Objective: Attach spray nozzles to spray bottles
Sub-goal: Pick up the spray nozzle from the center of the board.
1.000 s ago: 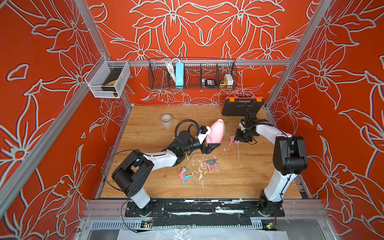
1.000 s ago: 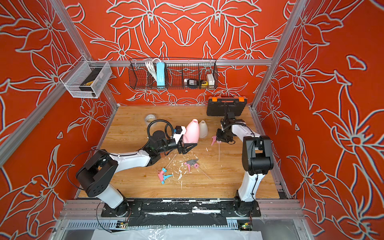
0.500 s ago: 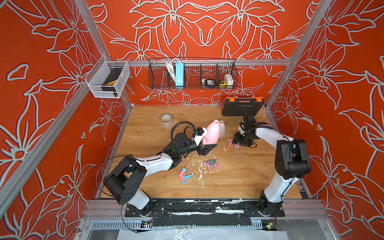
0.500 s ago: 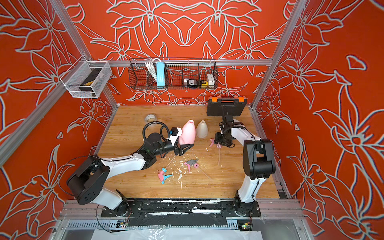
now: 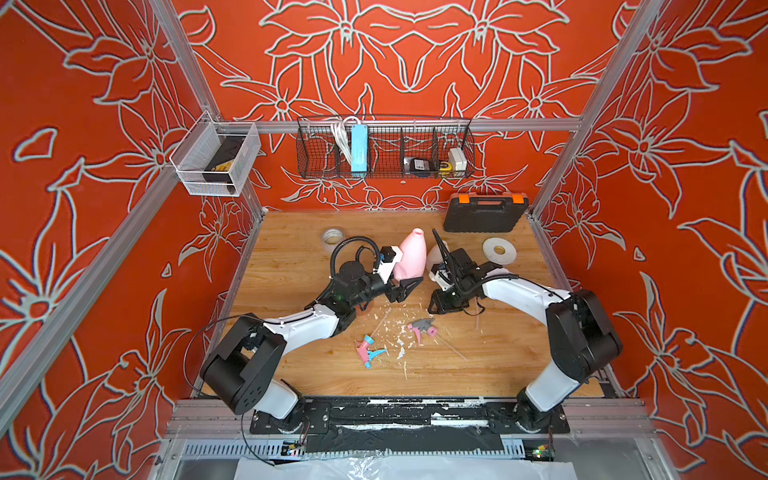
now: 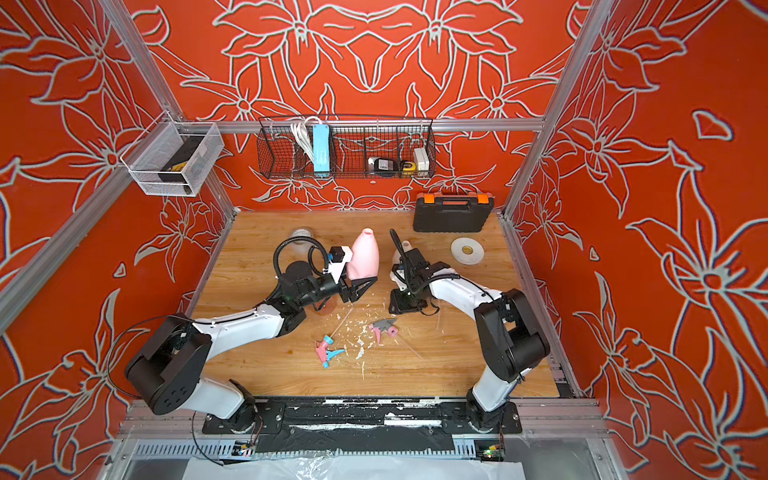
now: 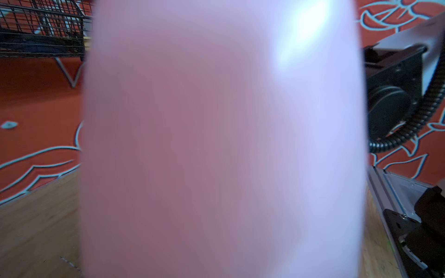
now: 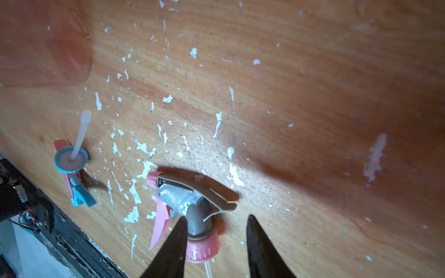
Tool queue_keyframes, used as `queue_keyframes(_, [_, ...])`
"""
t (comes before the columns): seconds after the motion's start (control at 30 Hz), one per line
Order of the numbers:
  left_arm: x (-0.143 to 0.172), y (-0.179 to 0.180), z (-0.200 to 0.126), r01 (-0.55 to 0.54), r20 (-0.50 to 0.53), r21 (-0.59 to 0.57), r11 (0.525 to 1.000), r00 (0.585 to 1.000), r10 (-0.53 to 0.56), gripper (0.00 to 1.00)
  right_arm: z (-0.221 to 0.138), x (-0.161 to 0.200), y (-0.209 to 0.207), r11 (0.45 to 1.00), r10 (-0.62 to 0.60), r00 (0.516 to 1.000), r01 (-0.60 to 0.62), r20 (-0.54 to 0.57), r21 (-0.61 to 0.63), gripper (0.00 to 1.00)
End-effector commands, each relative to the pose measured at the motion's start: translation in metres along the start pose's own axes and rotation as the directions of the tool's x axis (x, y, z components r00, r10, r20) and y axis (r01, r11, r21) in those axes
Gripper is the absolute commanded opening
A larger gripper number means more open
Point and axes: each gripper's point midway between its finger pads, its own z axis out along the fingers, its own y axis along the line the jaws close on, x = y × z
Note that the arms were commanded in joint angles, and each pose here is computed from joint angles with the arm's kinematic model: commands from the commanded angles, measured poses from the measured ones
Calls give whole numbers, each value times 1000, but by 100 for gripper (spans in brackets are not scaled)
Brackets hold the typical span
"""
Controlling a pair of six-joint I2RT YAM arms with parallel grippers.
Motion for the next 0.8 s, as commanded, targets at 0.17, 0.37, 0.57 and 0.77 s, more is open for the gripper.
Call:
queue_keyframes(0.17, [-10,1,-6,-5,32,1,1000,999,5,60,20,30,6,997,-74,995,75,-71,11,49])
queue_keyframes(0.37, [-13,19,-20,6,58,-65,998,998,-3,61,26,35,11,996,-89,992,89,-84,4,49])
queue_keyframes(0.57, [-15,22,-22,2,59,-72,997,998,2,61,31,42,8,994,-94,989,99,-111,41,48])
queue_keyframes(0.77, [-12,23,-21,-7,49,-72,997,999,10,61,32,50,8,991,-105,986,114,-130,69,47])
